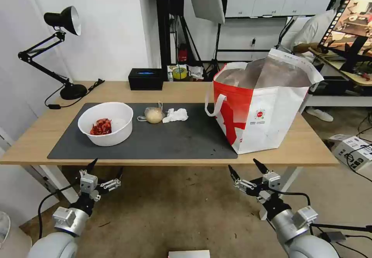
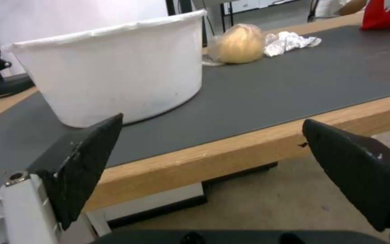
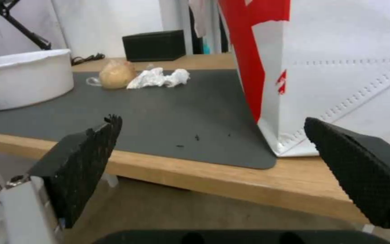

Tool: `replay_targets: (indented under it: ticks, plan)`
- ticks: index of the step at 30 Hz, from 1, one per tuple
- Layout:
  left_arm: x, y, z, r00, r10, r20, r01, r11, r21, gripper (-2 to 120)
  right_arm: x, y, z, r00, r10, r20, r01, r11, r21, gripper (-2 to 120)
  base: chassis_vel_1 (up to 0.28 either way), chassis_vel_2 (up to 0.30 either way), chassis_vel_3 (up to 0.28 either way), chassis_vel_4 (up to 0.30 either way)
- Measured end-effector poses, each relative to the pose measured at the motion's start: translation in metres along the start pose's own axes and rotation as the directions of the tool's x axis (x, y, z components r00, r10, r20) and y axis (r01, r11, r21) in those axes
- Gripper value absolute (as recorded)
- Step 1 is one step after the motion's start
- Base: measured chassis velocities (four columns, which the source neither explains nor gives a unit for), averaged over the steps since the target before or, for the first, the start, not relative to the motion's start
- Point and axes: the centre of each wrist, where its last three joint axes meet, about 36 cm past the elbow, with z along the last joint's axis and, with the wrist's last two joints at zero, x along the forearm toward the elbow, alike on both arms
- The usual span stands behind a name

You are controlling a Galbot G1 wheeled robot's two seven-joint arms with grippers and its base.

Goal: Pick up the trash from the table and place it into the takeout bag.

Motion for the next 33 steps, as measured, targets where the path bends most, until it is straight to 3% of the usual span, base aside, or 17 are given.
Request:
replay_targets:
  ticks: [19,22,24,33]
  plan:
    - [-0.002,0.002,-0.003,1.000,0.007,0.011,-0.007,1.000,-0.007,100,-0.057,0.007,-0.024,0.989,-0.150,0.004,0.150,0.986,0.071,100,0.000,0.000,0.000,0.000]
    - [-0.003,0.002,-0.005,1.000,0.006,0.017,-0.006,1.000,-0.009,100,-0.077,0.017,-0.022,0.982,-0.185,-0.029,0.187,0.979,0.082,100,0.000,0.000,0.000,0.000]
    - [-0.002,0.000,-0.006,1.000,0.004,0.019,-0.004,1.000,-0.005,100,-0.113,0.033,-0.023,0.974,-0.219,-0.064,0.225,0.969,0.103,100,0.000,0.000,0.000,0.000]
    - [0.004,0.001,-0.004,1.000,-0.016,0.013,0.016,1.000,-0.001,100,-0.204,0.064,-0.054,0.969,-0.202,-0.142,0.219,0.969,0.117,100,0.000,0.000,0.000,0.000]
